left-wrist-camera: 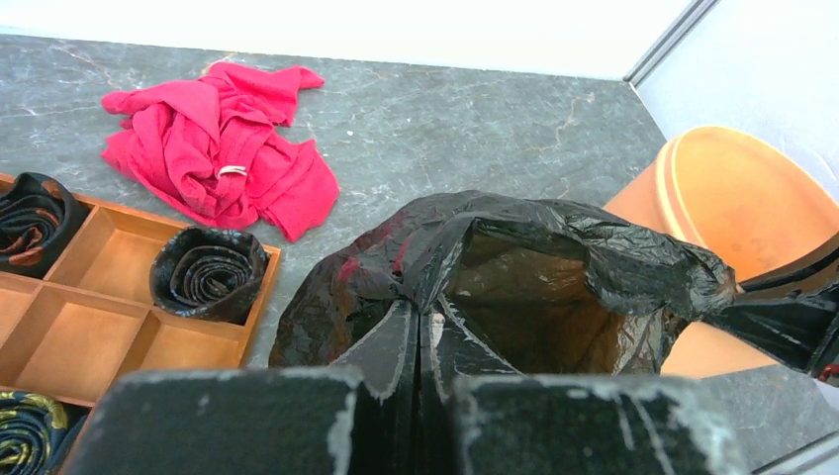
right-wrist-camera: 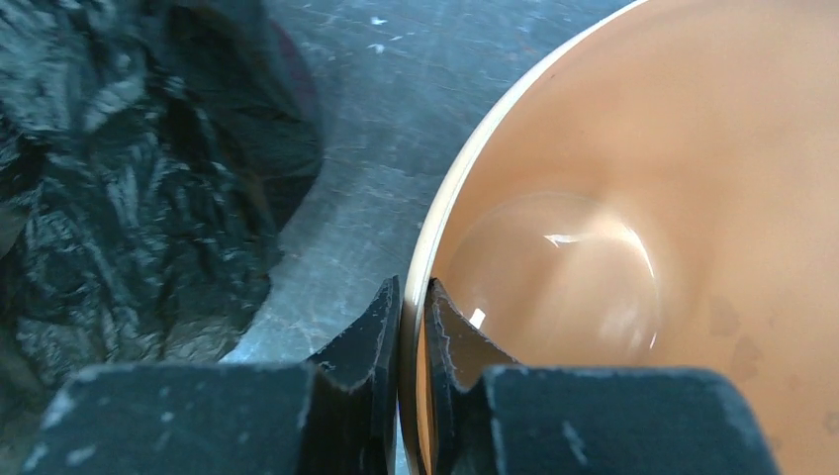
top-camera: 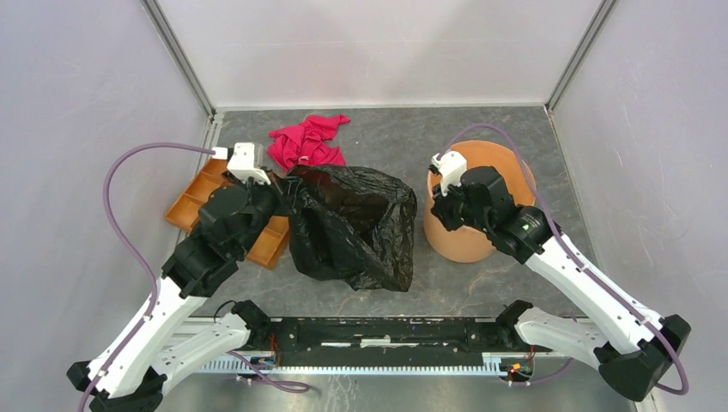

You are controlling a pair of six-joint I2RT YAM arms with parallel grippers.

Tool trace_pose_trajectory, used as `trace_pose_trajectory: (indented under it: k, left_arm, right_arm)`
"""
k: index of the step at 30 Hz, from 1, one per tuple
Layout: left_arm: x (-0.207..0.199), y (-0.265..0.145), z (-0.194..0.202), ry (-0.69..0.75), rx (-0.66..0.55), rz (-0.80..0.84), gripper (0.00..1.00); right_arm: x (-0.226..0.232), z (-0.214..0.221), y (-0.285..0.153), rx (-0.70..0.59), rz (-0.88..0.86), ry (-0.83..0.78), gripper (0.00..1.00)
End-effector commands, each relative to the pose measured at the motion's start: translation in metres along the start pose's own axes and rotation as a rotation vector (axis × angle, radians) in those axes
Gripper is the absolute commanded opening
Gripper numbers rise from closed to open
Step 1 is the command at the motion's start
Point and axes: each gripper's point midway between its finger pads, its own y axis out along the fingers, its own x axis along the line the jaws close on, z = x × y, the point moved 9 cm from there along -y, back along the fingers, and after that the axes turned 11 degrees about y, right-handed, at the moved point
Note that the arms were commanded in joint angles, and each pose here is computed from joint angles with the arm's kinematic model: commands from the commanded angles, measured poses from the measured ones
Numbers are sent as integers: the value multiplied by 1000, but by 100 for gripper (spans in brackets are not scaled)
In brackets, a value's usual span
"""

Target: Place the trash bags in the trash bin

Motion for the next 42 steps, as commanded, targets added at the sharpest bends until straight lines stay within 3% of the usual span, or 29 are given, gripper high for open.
trace_pose_trajectory:
  k: [1, 3, 6, 11, 15, 21, 25, 28, 31, 37, 42]
  left_arm:
    - [7, -11, -23, 28, -96, -27, 2]
    - [6, -15, -27, 45, -116, 1, 2]
    - [6, -19, -31, 54, -146, 25, 2]
    - [2, -21, -36, 72, -164, 80, 2]
    - [1, -23, -40, 86, -173, 90, 2]
    - [1, -29, -49, 103, -202, 112, 2]
    - [0, -35, -58, 101, -227, 135, 2]
    - [3, -39, -67, 108, -250, 106, 2]
    - [6, -43, -77, 113, -274, 81, 2]
    - [8, -54, -88, 92, -310, 85, 2]
    - [6, -65, -100, 41, -347, 115, 2]
  right_arm:
    - [22, -20, 2, -40, -181, -49, 3]
    - [27, -19, 3, -31, -210, -57, 4]
    - [35, -20, 1, -45, -244, -68, 17]
    - [34, -38, -13, -74, -190, -113, 30]
    - [25, -53, -28, -97, -99, -164, 53]
    - [31, -85, -40, -139, -82, -283, 67]
    - [68, -101, -22, -230, -236, -392, 72]
    - [88, -106, 2, -329, -357, -398, 83]
    - [89, -121, 11, -409, -278, -298, 98]
    - [72, -116, 18, -529, -210, -112, 98]
    - [84, -110, 37, -570, -503, 9, 98]
